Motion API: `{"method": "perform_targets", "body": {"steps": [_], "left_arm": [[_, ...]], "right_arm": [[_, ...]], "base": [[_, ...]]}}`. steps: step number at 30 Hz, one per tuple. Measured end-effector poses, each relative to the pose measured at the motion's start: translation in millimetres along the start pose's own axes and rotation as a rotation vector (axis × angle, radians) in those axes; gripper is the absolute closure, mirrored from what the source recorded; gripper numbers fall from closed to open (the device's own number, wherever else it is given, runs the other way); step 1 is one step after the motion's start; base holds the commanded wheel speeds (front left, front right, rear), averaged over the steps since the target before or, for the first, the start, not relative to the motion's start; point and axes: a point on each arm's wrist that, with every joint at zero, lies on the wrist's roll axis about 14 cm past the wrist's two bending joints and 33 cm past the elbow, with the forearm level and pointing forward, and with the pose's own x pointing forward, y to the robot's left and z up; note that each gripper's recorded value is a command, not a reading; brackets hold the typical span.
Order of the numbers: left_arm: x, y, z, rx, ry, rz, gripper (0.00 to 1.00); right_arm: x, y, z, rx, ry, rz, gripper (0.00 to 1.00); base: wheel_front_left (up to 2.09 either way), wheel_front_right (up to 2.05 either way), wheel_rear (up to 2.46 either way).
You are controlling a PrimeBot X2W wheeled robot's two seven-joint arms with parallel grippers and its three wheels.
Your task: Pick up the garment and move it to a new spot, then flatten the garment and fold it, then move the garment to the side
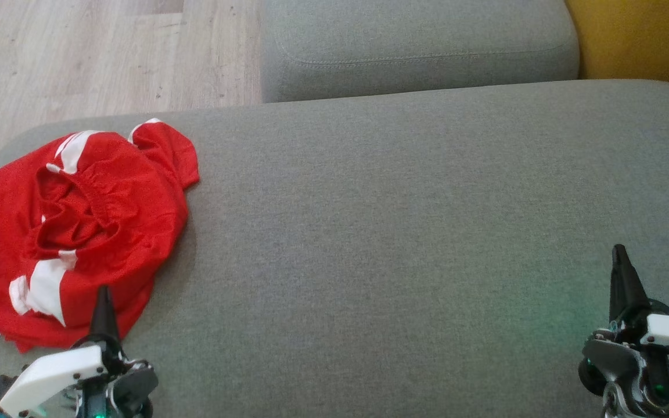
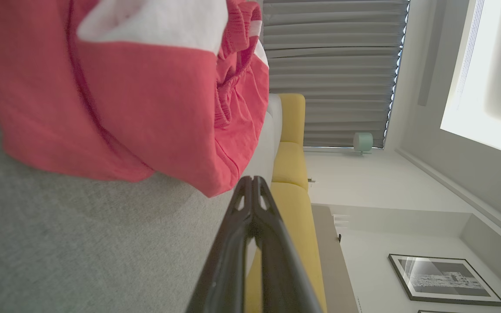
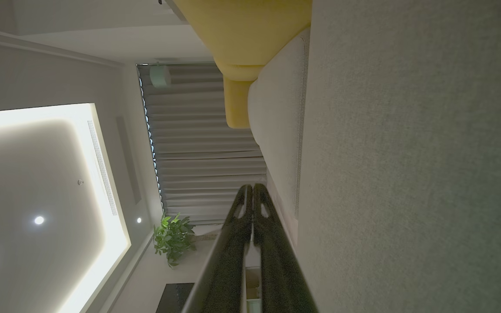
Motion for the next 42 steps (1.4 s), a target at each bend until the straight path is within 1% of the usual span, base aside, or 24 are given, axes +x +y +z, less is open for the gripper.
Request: {"method": "perform_targets", "body": {"steps": [14,15,17,18,19,22,26,32,42], "left_arm": [[0,0,0,0.0,0.0,0.0,1.0],[-1,4,0,-0.001,0.0,0.012,0.0],[-6,19,-1,-0.006,-0.001,0.057,0.0],[-11,29,-1,-0.009,-0.001,0.087,1.0],[-16,39,-2,-0.012,-0.001,0.118,0.0],[-27,56,-3,-0.018,-0.006,0.166,0.0],[-27,54,-3,-0.007,-0.007,0.16,0.0],[-26,50,-2,0.052,-0.011,0.152,0.0],[-24,38,-5,0.203,-0.004,0.134,0.0]], "right_arm": [[0,0,0,0.0,0.0,0.0,1.0],[-1,-4,0,0.001,0.0,-0.012,0.0],[-6,-20,-1,0.007,-0.001,-0.059,0.0],[-11,-29,-1,0.01,-0.002,-0.088,1.0],[-16,-40,-1,0.013,-0.004,-0.119,0.0],[-26,-55,-2,0.015,-0.001,-0.165,0.0],[-25,-53,-5,0.0,0.003,-0.159,0.0],[-24,-50,-6,-0.067,0.007,-0.154,0.0],[-21,-41,-13,-0.21,0.029,-0.127,0.0]], "base": [[0.0,0.0,0.0],[0.0,0.0,0.0],[0.0,0.0,0.0],[0.0,0.0,0.0],[0.0,0.0,0.0],[0.0,0.0,0.0],[0.0,0.0,0.0],[0.0,0.0,0.0],[0.0,0.0,0.0]]}}
